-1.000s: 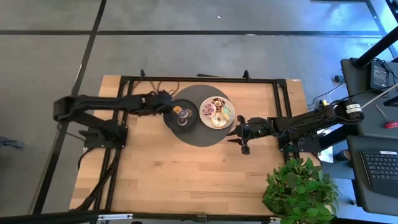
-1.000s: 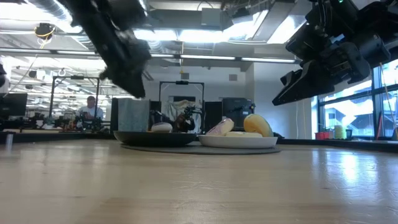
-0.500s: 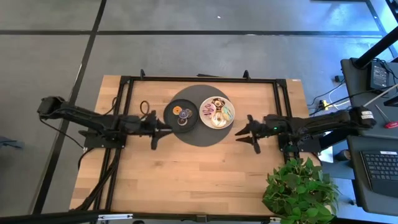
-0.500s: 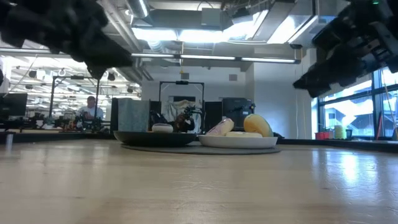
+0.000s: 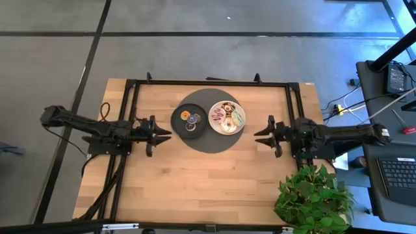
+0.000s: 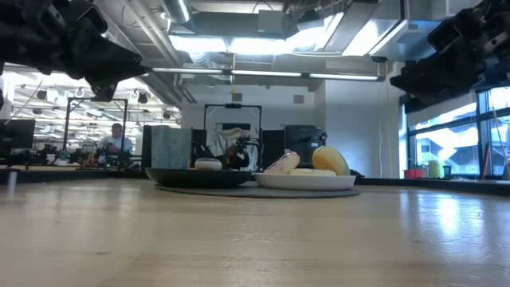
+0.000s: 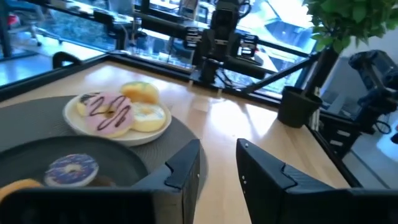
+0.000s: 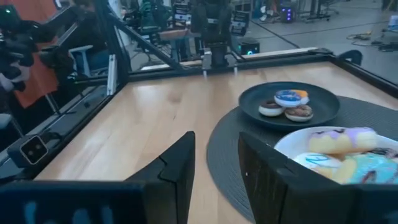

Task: Pick & Place donuts
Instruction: Return to Home Position

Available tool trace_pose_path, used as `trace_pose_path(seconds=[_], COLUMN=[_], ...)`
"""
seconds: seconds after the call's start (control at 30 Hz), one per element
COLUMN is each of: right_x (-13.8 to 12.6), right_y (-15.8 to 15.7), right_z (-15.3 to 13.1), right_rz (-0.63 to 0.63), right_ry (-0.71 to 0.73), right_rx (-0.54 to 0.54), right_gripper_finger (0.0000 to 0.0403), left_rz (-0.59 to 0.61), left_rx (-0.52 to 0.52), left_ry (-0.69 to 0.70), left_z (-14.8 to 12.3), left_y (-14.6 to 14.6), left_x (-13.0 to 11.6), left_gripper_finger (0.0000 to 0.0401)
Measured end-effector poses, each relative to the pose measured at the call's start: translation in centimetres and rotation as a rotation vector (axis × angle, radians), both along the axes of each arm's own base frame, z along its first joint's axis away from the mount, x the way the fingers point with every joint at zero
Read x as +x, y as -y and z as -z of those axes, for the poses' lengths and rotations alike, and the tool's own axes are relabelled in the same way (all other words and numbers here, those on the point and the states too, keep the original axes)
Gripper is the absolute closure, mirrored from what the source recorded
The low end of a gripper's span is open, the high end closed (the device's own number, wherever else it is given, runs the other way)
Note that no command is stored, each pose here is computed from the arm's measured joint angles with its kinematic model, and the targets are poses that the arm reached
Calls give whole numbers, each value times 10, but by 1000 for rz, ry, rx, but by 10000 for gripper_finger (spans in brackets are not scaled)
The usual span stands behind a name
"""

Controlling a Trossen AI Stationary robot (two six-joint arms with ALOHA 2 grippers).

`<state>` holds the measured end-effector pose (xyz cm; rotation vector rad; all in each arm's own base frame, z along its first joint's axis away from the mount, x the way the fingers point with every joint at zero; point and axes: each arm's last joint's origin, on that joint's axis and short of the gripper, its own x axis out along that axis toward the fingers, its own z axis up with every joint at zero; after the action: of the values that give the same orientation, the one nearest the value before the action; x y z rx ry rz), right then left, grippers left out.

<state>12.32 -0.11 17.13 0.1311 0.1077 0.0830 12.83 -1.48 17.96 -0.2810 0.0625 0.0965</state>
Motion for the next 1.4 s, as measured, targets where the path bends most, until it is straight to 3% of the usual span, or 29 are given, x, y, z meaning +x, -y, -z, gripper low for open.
trace_pose_path(seconds=[0.63,1.4], right_x=[-17,-25], right_y=[2,3], right_z=[-3,-4], right_rz=[-13,45], right_ry=[41,64], right_rx=[7,-4], right_gripper_finger=[279,279], left_rz=[-82,-160], left_rx=[20,31], left_ry=[32,42], left_z=[0,3], left_y=[-10,-12], left_x=[-38,-37], left_gripper_finger=[303,300])
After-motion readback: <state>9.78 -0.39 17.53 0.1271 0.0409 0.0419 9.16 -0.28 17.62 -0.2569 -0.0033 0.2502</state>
